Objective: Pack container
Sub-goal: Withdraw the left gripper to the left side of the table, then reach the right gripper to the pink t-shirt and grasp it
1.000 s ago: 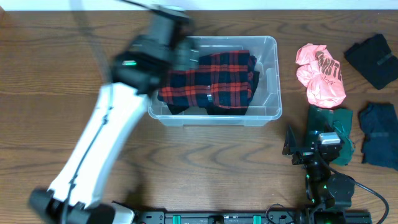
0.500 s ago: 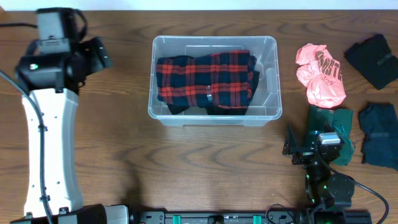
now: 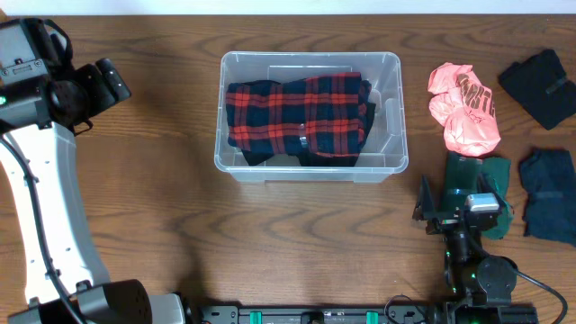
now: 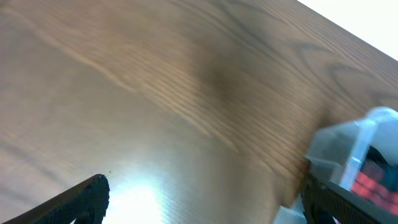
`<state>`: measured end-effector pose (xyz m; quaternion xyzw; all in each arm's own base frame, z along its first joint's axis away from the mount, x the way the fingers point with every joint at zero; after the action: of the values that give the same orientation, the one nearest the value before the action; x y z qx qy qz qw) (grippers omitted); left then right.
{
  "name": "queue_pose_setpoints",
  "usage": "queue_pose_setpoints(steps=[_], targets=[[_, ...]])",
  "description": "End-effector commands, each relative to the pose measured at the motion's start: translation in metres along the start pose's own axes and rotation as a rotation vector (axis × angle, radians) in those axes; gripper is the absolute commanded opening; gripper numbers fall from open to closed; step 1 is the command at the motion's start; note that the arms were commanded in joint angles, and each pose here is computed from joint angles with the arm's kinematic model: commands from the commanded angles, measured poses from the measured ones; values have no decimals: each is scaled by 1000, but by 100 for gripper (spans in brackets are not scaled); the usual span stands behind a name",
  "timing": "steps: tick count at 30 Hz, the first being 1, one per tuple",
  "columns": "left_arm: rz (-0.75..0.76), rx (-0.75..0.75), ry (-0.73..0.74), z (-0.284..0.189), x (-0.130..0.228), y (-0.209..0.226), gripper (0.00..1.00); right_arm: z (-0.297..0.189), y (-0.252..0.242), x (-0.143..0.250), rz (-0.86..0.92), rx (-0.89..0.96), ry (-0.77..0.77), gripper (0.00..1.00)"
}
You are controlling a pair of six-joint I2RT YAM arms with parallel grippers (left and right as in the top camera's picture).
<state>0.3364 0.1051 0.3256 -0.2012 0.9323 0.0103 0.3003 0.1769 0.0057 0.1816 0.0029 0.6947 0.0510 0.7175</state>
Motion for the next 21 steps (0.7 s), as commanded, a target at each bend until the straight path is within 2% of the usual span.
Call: queue_pose_setpoints(steps=[1,6,12,16,21], targets=[[83,130,44,12,3,-11,98,-1,7,-5,-33,-65,-5,99],[81,127,58,17,4,-10,98,3,10,-12,-16,-88,52,99],[81,127,58,17,4,-11,98,28,12,-63,-18,-110,130,99],[81,127,58,17,4,-11,98,63,3,-94,18,-79,293,99],[81,127,58,17,4,-11,98,118,-13,-113,44,-65,543,99]])
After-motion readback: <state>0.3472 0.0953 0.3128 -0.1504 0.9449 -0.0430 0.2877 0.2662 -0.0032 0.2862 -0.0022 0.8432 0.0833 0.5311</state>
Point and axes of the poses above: each gripper's point midway between its finger pads, its own z axis out along the fingers, its own y axis along the line the jaws close on, x = y × z, the point moved 7 cm from there along -z, back along the fingers, and after that the axes turned 5 degrees about z, right-handed, at the moved point
